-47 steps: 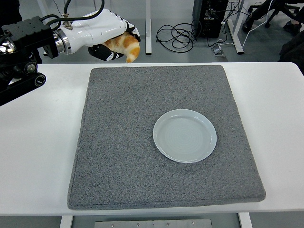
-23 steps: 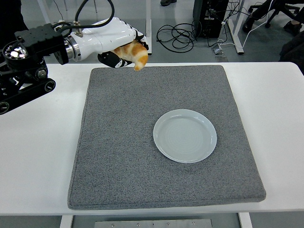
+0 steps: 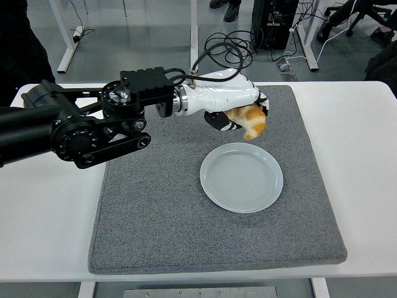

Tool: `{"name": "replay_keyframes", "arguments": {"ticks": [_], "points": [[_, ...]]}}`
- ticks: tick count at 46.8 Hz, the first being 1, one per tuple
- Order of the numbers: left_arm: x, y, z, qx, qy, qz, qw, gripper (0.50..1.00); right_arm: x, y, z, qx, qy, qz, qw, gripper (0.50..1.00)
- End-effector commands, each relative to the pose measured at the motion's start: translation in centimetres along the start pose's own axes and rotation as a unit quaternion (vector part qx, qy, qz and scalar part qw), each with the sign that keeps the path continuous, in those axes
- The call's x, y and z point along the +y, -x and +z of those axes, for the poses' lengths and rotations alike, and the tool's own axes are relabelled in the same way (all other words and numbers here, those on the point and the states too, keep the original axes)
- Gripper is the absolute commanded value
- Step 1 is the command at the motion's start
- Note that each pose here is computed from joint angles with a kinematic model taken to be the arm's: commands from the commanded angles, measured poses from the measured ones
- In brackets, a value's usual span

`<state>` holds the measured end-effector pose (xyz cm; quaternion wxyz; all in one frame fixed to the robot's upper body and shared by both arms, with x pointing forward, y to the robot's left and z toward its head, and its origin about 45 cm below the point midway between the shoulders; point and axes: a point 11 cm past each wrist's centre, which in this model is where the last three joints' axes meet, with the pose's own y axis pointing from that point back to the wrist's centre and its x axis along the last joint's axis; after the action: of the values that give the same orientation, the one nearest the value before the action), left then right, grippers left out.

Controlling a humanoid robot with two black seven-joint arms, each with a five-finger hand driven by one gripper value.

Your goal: Place the bread on the plate

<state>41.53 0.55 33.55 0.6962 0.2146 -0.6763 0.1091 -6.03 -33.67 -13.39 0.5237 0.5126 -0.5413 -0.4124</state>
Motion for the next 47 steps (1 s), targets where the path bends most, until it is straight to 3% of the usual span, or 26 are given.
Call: {"name": "replay_keyframes", "arguments": {"ticks": [1,11,22,47], "points": [[-1.2,0.2,1.8,0.004,0.019,0.000,1.000,0.500,0.0,0.0,0.0,0.000,0.000,0.000,1.000,1.000],[-3.4,1.4,5.6,0.011,0.061,-0.008,0.998,0.500,0.0,0.0,0.0,0.000,0.000,0.000,1.000,1.000],[-3.2,2.5,4.0,0.000,0.037,-0.021,0.999,0.500,0.0,0.0,0.0,0.000,0.000,0.000,1.000,1.000],[-2.7,5.2,3.4,0.003,0.027,-0.042,0.999,0.500,0.0,0.0,0.0,0.000,0.000,0.000,1.000,1.000]]}}
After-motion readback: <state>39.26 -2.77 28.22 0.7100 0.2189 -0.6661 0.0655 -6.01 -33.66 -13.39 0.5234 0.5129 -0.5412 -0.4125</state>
